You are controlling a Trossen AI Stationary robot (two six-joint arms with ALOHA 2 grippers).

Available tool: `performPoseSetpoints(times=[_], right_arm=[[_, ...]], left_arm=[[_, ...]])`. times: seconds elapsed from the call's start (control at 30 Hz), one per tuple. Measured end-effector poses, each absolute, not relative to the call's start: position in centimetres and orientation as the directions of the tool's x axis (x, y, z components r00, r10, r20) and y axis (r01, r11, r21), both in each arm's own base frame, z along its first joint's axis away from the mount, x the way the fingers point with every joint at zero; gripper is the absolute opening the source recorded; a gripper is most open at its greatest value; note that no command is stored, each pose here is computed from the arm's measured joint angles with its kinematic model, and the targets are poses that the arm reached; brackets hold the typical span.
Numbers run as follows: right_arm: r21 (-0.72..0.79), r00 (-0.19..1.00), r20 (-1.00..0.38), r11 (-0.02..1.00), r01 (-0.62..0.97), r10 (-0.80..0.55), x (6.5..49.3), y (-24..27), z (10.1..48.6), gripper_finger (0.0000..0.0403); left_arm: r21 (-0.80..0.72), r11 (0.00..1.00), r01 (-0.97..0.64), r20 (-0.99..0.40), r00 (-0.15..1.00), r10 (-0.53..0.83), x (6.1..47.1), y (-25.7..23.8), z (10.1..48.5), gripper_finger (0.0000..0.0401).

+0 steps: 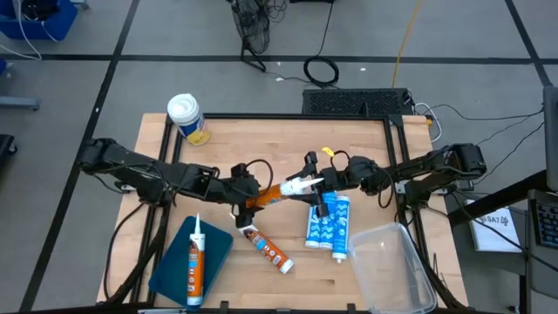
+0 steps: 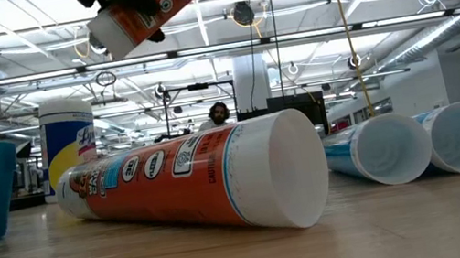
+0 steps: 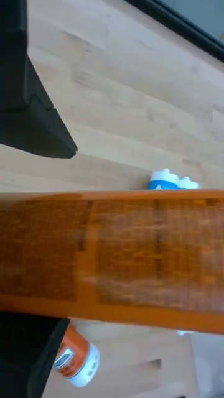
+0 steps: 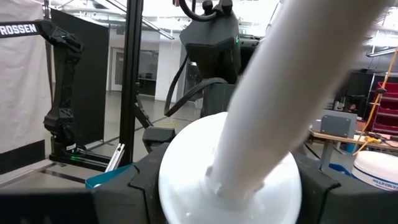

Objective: Pick & place silicon tubes, Sealant and Lysol wipes
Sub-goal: Put the top orange sealant into the blue bin

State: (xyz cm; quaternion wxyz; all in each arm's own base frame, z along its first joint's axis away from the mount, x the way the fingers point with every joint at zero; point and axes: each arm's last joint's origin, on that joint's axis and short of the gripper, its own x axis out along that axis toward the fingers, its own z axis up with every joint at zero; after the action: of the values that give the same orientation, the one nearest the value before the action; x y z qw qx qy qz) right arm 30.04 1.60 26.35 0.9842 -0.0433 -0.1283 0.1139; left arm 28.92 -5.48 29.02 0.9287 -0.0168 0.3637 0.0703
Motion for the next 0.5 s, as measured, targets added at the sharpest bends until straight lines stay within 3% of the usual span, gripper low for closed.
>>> performPoseSetpoints(times=[0.27, 0.5], right_arm=[[-0.111, 0.944, 0.233, 0.971, -0.211, 0.232, 30.07, 1.59, 26.27, 0.0209], [-0.113, 0.946, 0.226, 0.971, -0.211, 0.232, 30.09, 1.58, 26.2, 0.0209]], left_arm=[[0.062, 0.994, -0.092, -0.618, 0.779, 0.111, 29.53, -5.42, 29.59, 0.0299], [0.072, 0.995, -0.07, -0.605, 0.79, 0.099, 29.65, -5.46, 29.72, 0.0207]])
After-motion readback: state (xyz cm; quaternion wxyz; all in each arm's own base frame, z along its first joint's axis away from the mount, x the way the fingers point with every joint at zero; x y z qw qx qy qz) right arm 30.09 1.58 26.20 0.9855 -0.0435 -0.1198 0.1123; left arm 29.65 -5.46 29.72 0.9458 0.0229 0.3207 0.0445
